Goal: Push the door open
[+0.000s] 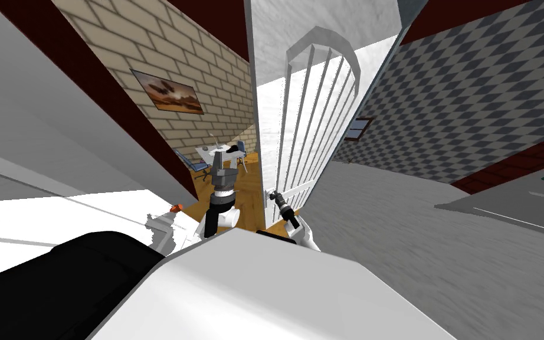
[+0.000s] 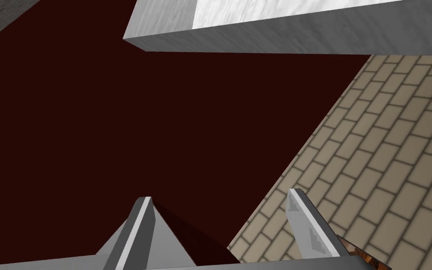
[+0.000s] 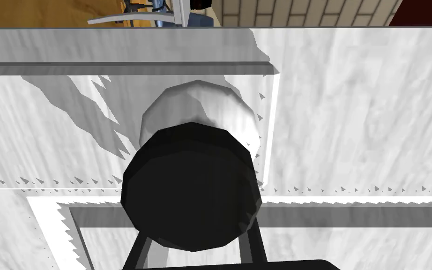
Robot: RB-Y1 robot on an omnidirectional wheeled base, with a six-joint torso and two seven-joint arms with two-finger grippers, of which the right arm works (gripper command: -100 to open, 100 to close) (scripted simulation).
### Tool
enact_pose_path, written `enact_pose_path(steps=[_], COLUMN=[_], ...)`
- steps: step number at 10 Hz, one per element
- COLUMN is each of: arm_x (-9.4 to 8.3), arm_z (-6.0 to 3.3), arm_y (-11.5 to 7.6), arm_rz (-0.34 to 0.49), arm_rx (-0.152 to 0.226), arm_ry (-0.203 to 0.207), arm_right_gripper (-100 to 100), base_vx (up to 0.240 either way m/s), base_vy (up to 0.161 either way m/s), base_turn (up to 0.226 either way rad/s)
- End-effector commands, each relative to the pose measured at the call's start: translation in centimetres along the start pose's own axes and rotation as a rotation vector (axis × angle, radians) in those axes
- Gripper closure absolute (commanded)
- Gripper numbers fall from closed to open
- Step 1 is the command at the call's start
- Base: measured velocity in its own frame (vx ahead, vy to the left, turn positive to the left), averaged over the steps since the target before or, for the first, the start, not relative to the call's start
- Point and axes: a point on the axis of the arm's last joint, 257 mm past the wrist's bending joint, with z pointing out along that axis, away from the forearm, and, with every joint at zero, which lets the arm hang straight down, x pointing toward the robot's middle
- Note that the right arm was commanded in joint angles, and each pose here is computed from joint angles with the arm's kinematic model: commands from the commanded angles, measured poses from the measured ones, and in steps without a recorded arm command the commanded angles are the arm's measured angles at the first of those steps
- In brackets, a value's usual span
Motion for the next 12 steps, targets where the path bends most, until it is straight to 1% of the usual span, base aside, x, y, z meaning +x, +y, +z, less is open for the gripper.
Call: enact_pose_path(steps=[1,2,3,4,6,10,11,12], arm_x=[-0.7,-0.8,0.0,0.0,0.7,2.9,2.6,2.3], arm_z=[-0.27,-0.44,-0.42,-0.42,-0.47,-0.45,-0.54,-0.49], arm_y=[-0.2,-0.3,0.1,0.1,0.4,1.6,1.4,1.3], arm_rz=[-0.010,-0.013,-0.003,-0.003,0.007,0.040,0.034,0.030], arm_rx=[0.007,0.009,0.003,0.003,-0.002,-0.021,-0.018,-0.017], arm_ry=[-0.015,-0.018,-0.005,-0.005,0.007,0.038,0.033,0.029], arm_right_gripper=[100,100,-100,-100,-100,-100,-100,-100], base_vx=[0.196,0.193,-0.045,-0.178,-0.208,-0.258,-0.112,0.055], base_vy=[0.105,0.111,0.017,-0.065,-0.078,-0.103,-0.036,0.071], base_turn=[-0.221,-0.191,-0.070,0.017,-0.011,-0.025,0.000,0.045])
